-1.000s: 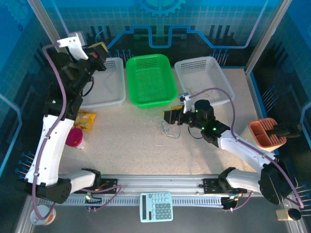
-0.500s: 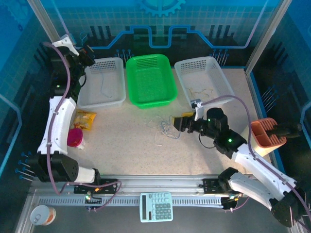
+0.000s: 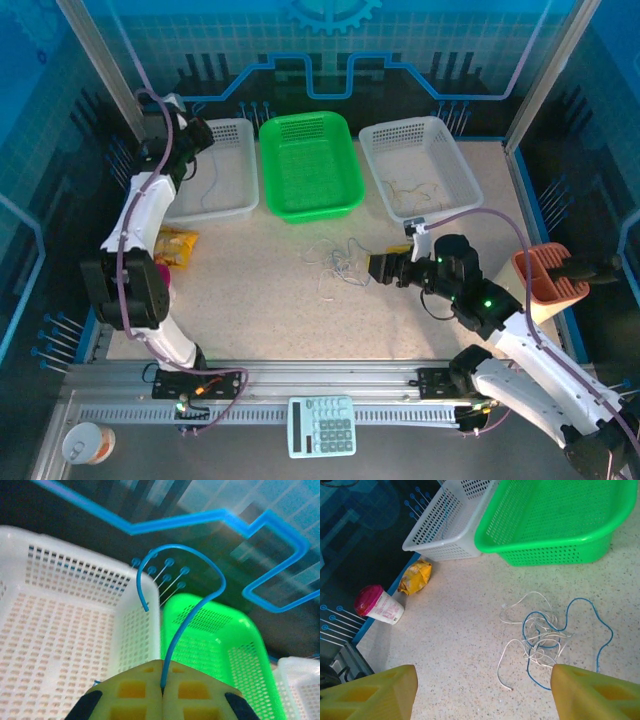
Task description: Untangle the cables
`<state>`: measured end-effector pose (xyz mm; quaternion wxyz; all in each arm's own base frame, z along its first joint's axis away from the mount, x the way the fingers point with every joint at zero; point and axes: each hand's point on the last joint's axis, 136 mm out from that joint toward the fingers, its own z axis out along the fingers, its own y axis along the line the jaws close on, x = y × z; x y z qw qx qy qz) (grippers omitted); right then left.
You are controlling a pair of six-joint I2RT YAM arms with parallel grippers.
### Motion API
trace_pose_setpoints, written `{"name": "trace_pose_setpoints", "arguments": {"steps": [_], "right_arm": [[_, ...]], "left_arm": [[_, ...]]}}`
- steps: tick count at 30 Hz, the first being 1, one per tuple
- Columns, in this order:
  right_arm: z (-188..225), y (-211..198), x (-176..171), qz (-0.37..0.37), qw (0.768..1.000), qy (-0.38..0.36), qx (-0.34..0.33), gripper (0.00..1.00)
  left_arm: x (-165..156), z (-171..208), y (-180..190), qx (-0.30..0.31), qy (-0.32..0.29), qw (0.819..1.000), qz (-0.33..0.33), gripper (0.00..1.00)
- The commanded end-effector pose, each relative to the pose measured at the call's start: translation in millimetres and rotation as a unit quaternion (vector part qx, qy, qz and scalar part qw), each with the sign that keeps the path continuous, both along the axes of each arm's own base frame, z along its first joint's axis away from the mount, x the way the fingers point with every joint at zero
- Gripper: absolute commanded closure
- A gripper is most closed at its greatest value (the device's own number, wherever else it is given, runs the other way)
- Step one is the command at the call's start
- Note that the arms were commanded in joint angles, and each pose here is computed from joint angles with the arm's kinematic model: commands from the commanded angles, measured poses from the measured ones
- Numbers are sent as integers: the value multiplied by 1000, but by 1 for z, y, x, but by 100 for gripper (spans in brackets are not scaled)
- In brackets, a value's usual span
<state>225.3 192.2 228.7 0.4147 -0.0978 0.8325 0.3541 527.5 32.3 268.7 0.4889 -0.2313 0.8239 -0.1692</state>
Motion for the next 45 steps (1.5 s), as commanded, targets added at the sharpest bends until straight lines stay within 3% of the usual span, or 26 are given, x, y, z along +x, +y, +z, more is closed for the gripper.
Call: {"name": "trace_pose_setpoints", "arguments": {"steps": [1, 5, 9, 14, 18, 24, 33, 37, 41, 45], "right_arm": [[-8, 0, -2, -3, 1000, 20, -13, 29], [-11, 1, 0, -3, 999, 28, -21, 29], [-11, 2, 1, -4, 999, 26, -24, 29], [-16, 4, 6, -6, 999, 29, -33, 29], [-23, 8, 11, -2, 998, 41, -45, 29], [-45, 7, 15, -3, 994, 71, -87, 30], [-83, 19, 19, 9, 984, 115, -133, 31], [-93, 31, 24, 22, 979, 119, -161, 33], [-106, 42, 30, 36, 972, 123, -195, 38], [-106, 65, 41, 47, 970, 122, -204, 44]], "left_arm": [[-2, -25, 8, 7, 49, 999, 1, 88], [1, -34, 9, 4, 81, 997, -2, 58], [2, 1, 12, 18, 59, 998, -1, 26], [-5, 48, 7, 18, 15, 1000, -9, 9], [-20, 70, -9, -22, -12, 999, -34, 1], [-65, 82, -49, -103, -53, 990, -80, 1], [-171, 9, -141, -170, -12, 976, -135, 1], [-209, -42, -152, -187, 14, 975, -120, 1], [-227, -75, -156, -178, 44, 975, -122, 1], [-226, -77, -155, -153, 55, 979, -125, 1]]}}
